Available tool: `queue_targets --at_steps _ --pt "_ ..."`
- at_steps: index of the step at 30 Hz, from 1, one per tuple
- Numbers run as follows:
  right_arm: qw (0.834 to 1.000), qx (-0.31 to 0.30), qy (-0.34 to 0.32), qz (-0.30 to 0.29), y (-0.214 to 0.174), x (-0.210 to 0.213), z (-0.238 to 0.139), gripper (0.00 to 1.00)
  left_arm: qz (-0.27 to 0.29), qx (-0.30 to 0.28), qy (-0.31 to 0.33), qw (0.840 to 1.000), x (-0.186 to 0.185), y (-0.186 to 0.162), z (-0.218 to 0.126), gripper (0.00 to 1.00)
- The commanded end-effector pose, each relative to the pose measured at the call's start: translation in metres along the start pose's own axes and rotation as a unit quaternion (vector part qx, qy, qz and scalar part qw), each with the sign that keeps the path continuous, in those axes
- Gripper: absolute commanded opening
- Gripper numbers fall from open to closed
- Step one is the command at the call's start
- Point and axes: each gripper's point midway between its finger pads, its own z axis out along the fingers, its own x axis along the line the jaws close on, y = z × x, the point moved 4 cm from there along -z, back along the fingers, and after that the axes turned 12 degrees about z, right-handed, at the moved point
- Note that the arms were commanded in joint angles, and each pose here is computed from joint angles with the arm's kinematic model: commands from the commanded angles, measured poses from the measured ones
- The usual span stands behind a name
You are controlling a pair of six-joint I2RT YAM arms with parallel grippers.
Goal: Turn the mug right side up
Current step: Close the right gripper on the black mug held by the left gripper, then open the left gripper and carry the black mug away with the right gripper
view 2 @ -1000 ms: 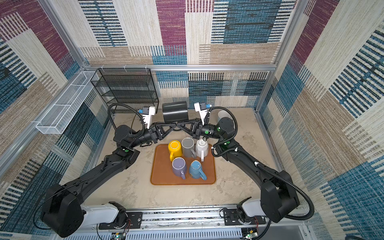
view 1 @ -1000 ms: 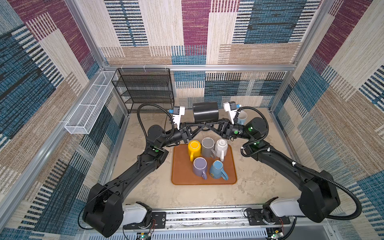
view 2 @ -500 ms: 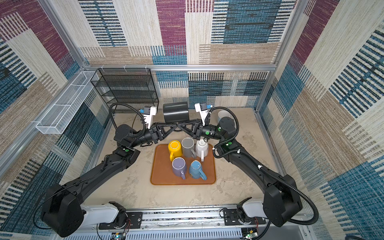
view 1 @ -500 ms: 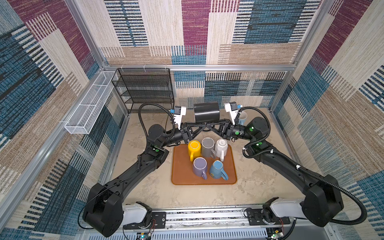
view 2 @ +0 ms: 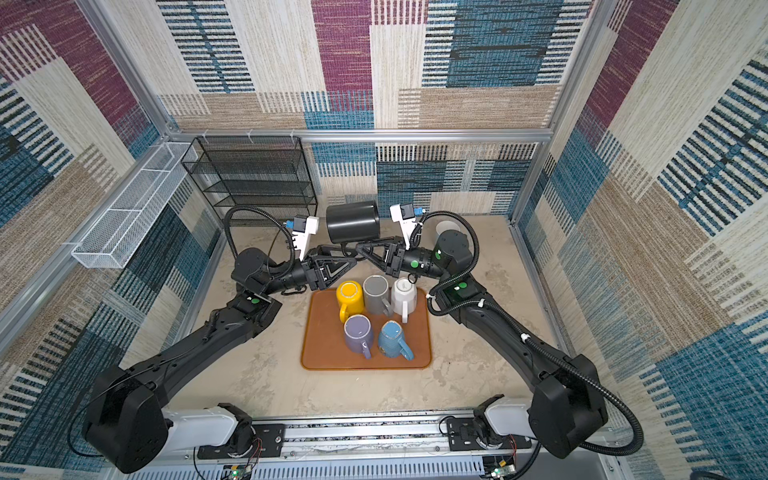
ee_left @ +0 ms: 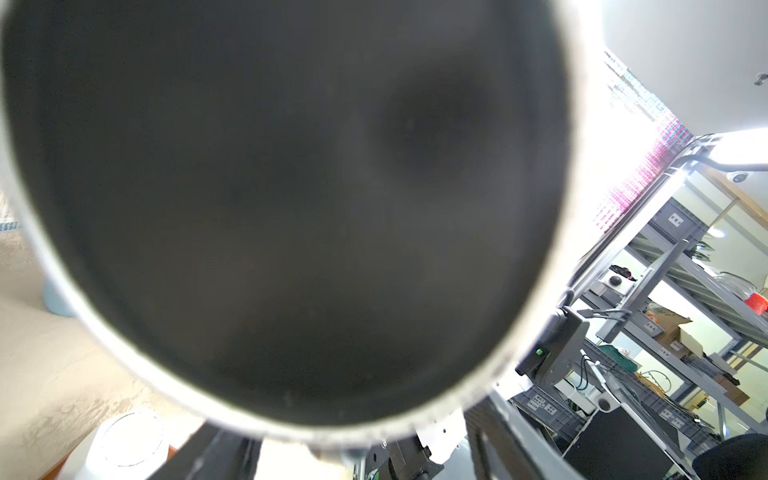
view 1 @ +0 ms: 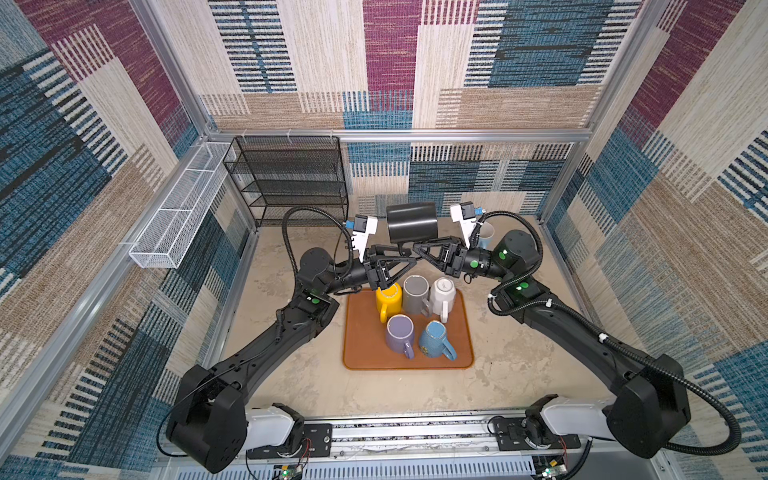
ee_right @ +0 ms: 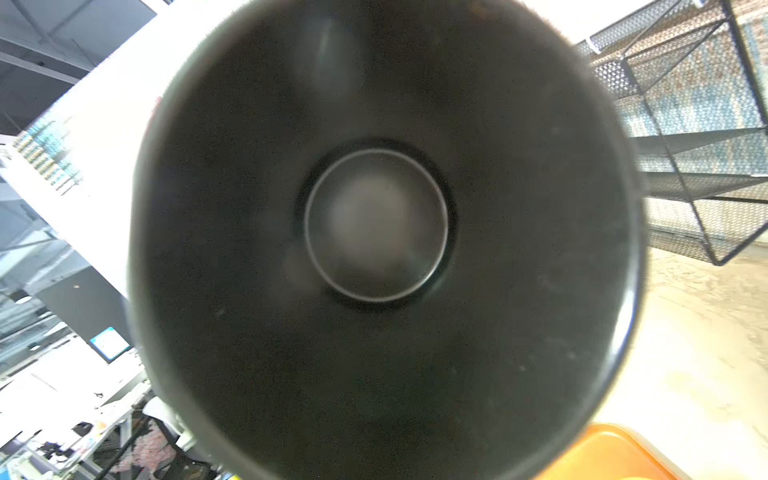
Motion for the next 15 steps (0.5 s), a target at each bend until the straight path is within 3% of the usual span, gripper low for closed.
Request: queue_targets --at_steps 1,15 --pt "0.998 -0.024 -0.005 -0.051 0.014 0.012 -0.001 0.0 0.027 0.001 0.003 1.0 -0.003 0.002 -0.002 0.75" --pt "0.994 -0.044 -0.07 -0.067 0.035 0.002 -0.014 0.0 0.038 0.015 0.078 0.996 0.001 -0.006 -0.018 0.75"
